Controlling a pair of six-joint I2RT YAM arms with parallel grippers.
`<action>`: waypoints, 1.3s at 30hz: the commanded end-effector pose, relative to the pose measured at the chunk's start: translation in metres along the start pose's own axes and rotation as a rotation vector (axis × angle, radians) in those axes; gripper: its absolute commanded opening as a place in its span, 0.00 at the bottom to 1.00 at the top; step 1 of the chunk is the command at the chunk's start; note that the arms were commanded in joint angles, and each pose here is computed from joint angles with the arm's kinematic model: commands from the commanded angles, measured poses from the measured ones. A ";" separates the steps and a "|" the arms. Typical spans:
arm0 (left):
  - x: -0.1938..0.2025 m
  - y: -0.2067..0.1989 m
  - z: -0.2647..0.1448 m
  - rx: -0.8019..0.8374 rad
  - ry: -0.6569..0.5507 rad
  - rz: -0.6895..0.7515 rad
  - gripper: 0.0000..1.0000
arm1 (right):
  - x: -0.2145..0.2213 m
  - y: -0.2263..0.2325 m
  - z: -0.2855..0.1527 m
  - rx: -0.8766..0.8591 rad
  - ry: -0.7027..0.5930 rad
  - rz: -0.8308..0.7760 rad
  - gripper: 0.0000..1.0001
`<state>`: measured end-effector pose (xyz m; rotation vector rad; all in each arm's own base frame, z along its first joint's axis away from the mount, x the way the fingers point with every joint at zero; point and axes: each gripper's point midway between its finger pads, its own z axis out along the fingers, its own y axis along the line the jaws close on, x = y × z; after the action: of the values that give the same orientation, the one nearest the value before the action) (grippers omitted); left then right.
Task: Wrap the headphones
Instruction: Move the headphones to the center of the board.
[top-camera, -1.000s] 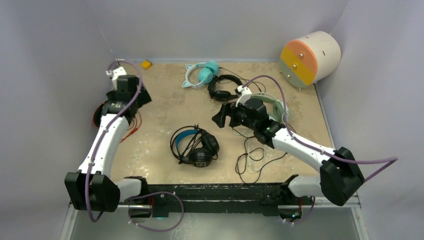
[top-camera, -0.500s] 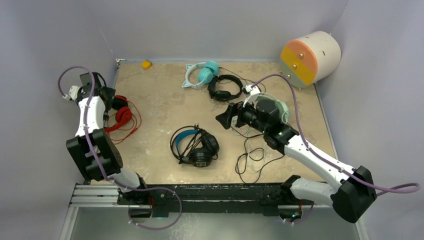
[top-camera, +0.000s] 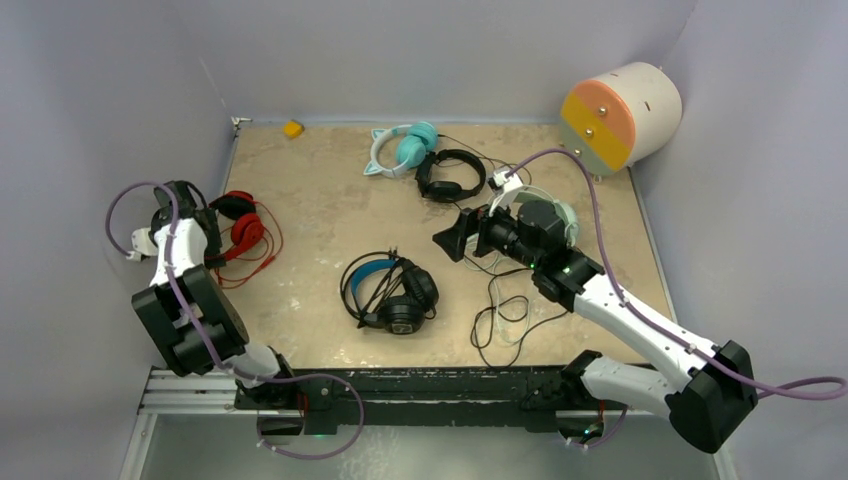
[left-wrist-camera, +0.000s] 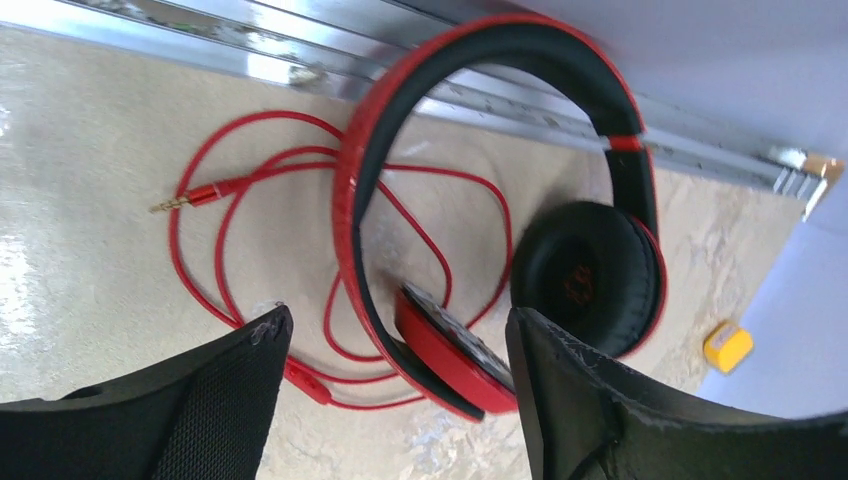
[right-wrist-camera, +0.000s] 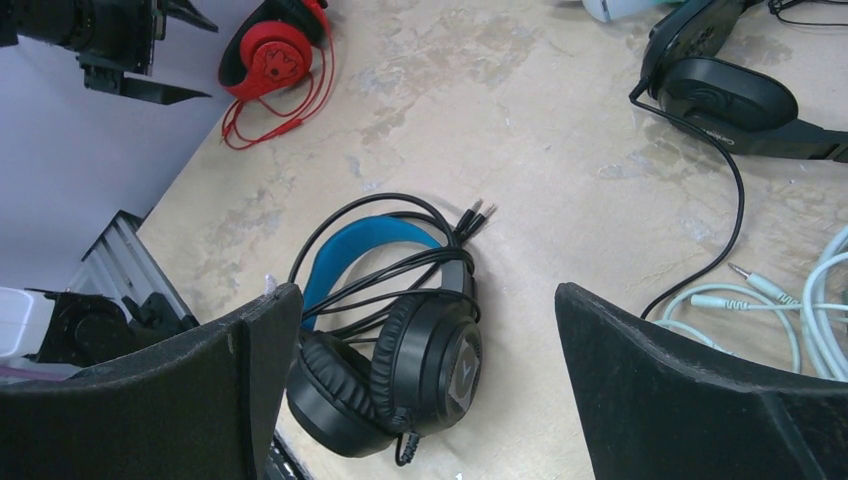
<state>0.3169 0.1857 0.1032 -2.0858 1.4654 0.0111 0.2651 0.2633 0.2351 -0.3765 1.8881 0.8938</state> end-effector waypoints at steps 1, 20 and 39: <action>-0.006 0.020 0.019 -0.079 0.001 -0.111 0.76 | -0.025 0.014 -0.010 -0.036 -0.051 -0.036 0.99; 0.024 0.067 0.098 -0.299 0.189 -0.098 0.49 | -0.031 0.021 -0.022 -0.059 -0.077 -0.040 0.99; 0.290 0.050 0.006 -0.116 0.432 0.264 0.00 | -0.042 0.024 -0.036 -0.044 -0.114 0.001 0.98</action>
<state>0.4288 -0.0012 0.0178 -2.0332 1.8132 -0.4268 0.2477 0.2553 0.2579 -0.3816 1.8417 0.9342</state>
